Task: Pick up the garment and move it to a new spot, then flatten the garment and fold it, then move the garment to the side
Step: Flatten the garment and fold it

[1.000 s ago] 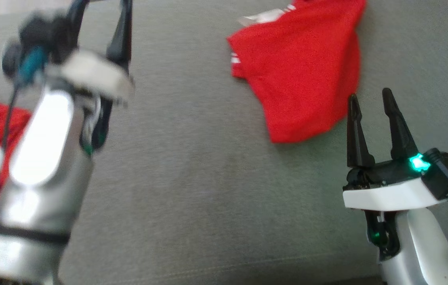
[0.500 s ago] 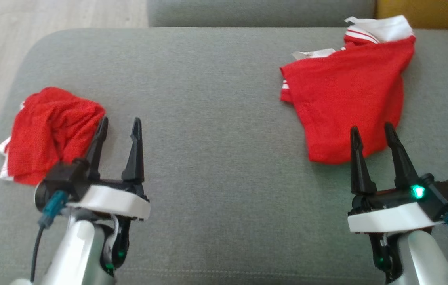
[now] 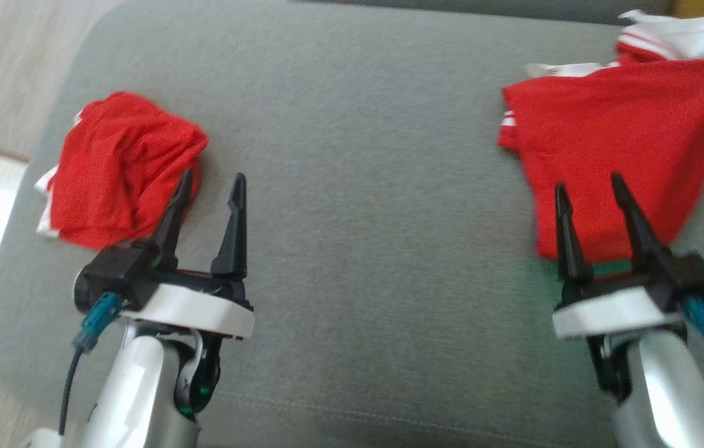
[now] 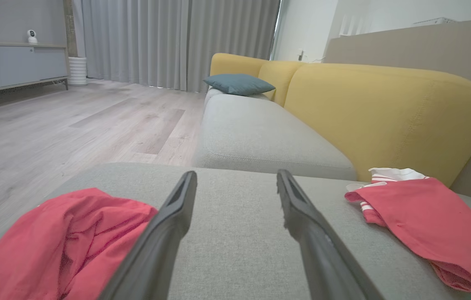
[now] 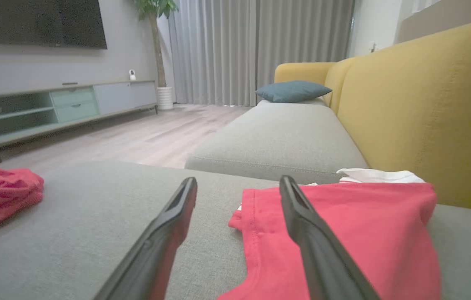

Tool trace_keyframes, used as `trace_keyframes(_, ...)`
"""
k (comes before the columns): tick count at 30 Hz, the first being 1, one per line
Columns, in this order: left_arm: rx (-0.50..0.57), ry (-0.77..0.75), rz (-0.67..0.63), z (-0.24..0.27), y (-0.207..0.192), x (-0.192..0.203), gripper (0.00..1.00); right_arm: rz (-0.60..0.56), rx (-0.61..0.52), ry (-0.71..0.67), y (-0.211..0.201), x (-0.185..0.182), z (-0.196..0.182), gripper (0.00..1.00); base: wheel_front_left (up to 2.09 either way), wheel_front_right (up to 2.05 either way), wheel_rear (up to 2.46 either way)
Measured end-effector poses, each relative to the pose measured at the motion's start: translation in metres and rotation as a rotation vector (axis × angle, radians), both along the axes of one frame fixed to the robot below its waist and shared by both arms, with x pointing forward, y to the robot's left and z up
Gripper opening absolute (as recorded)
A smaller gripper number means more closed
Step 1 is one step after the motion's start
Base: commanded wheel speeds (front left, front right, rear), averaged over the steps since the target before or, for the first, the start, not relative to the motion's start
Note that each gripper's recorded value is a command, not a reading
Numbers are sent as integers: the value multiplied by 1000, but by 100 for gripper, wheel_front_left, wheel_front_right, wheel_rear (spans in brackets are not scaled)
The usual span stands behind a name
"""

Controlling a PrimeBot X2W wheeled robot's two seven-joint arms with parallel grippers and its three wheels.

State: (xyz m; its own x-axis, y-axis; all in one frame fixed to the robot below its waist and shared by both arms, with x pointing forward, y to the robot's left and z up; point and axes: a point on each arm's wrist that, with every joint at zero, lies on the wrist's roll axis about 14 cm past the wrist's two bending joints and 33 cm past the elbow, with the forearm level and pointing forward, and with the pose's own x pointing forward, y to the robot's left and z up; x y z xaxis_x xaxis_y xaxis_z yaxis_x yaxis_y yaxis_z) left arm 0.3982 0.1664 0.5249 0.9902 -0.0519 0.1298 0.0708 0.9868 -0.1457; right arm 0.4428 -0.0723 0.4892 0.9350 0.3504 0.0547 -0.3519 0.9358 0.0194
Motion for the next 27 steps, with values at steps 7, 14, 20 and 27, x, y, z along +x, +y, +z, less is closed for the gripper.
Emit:
trace_keyframes(7,8,68,42,-21,15,-5,100,43,-154,67,27,58,-30,100,0,0,0)
trace_keyframes(14,-9,89,92,-25,30,-6,100,35,-245,143,40,100,-60,100,0,0,0)
trace_keyframes(20,-12,129,137,-36,40,-11,100,-13,-274,190,36,127,-76,100,0,0,0)
trace_keyframes(27,-15,141,145,-39,41,-9,100,-45,-290,254,28,134,-95,97,0,0,0)
